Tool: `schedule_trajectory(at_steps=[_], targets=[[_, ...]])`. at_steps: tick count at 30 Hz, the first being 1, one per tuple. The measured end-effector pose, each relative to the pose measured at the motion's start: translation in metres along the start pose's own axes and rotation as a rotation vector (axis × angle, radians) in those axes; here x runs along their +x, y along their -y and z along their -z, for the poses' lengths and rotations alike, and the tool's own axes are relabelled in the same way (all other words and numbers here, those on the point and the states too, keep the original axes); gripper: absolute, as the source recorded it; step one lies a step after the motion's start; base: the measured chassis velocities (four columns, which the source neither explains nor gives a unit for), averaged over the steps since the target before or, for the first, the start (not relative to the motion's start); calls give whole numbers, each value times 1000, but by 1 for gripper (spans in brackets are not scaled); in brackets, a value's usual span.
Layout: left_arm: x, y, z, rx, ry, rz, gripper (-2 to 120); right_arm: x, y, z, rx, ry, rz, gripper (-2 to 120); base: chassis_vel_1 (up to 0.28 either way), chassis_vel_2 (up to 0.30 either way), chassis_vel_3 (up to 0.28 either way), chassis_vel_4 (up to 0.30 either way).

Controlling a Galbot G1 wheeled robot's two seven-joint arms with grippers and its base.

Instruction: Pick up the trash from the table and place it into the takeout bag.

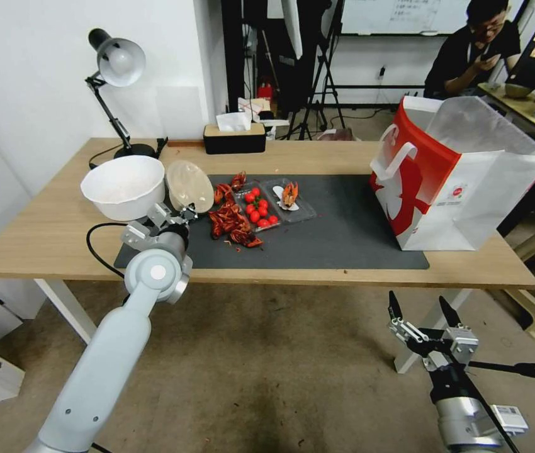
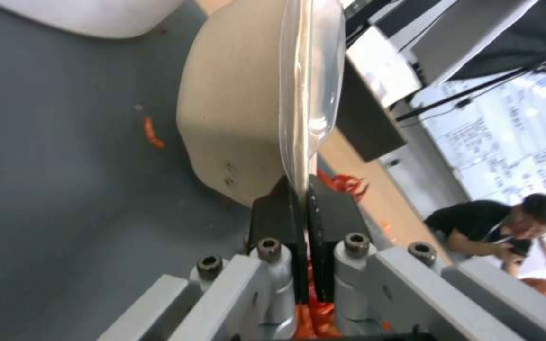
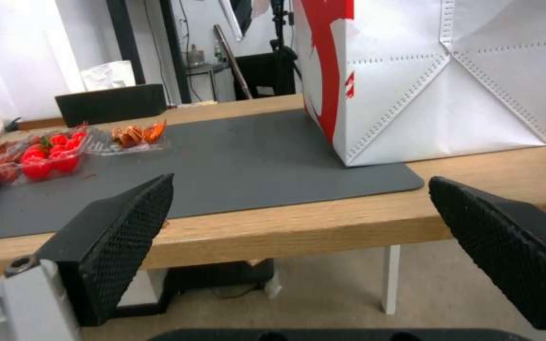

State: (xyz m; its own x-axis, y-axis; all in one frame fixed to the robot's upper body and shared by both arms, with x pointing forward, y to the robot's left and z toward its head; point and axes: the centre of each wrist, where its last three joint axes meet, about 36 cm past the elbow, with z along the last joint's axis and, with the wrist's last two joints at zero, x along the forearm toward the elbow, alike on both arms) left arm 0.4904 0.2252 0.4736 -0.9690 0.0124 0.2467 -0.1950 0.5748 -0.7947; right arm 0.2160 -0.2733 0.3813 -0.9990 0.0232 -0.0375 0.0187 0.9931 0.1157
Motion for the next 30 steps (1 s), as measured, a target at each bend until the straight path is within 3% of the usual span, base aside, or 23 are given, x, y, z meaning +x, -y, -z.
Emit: schedule_trajectory(at_steps=[7, 10, 12, 13, 15, 18, 19, 22, 27, 29, 30], targets=[[3, 3, 0, 17, 40, -92, 0, -2, -1, 0, 0, 3, 3, 100, 0, 0, 0, 0], [6, 5, 1, -5, 82, -187, 0, -2, -2, 1, 0, 3, 4, 100, 0, 0, 0, 0], [7, 5, 2, -9, 87, -216, 0, -2, -2, 1, 0, 3, 4, 100, 0, 0, 0, 0], [10, 6, 3, -16, 95, -276, 0, -2, -2, 1, 0, 4, 4, 100, 0, 0, 0, 0], [10, 6, 3, -18, 96, -286, 0, -2, -2, 1, 0, 4, 4, 100, 0, 0, 0, 0], [13, 3, 3, -85, 110, -477, 0, -1, -2, 1, 2, 3, 5, 100, 0, 0, 0, 0], [13, 3, 3, -85, 110, -477, 0, -1, -2, 1, 2, 3, 5, 100, 0, 0, 0, 0], [12, 2, 4, -182, 117, -615, 0, -1, -2, 1, 4, 2, 5, 100, 0, 0, 0, 0], [9, 3, 4, -242, 114, -688, 0, 0, -1, 2, 5, 2, 4, 100, 0, 0, 0, 0], [4, 5, 5, -304, 112, -766, 0, 0, -1, 2, 5, 3, 4, 100, 0, 0, 0, 0], [4, 5, 5, -304, 112, -766, 0, 0, -1, 2, 5, 3, 4, 100, 0, 0, 0, 0]])
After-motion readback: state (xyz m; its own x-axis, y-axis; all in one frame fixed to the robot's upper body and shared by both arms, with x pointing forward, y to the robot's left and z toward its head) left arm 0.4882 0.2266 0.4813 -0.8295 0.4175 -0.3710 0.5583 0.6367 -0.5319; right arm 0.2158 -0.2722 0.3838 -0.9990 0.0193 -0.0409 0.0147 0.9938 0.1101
